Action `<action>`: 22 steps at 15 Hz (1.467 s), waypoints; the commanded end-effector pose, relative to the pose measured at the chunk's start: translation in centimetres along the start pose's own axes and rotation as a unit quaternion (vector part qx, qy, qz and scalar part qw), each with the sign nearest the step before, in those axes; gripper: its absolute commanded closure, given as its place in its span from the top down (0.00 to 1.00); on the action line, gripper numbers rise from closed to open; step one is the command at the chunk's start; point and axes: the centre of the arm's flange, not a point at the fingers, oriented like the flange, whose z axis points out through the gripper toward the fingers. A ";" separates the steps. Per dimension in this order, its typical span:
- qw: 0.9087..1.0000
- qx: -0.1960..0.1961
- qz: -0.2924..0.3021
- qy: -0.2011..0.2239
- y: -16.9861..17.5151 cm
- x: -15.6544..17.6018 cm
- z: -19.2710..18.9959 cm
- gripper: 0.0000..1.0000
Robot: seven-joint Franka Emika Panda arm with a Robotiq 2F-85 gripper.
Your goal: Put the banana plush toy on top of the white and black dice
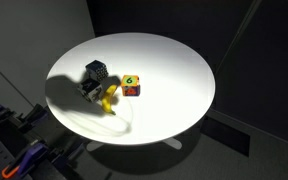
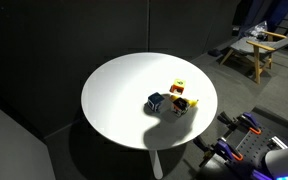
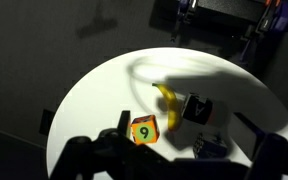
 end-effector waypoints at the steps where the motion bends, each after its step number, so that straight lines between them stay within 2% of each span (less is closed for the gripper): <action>1: 0.999 0.015 -0.028 0.022 1.5 0.8 2.0 1.00; 6: 0.995 0.035 -0.065 0.060 2.8 1.7 4.8 1.00; 13: 0.987 0.060 -0.116 0.090 4.9 1.3 7.5 1.00; 17: 0.982 0.082 -0.138 0.098 5.6 1.2 8.4 1.00; 19: 0.985 0.078 -0.129 0.086 5.1 1.3 8.2 1.00; 22: 0.984 0.079 -0.133 0.085 5.2 1.3 8.5 1.00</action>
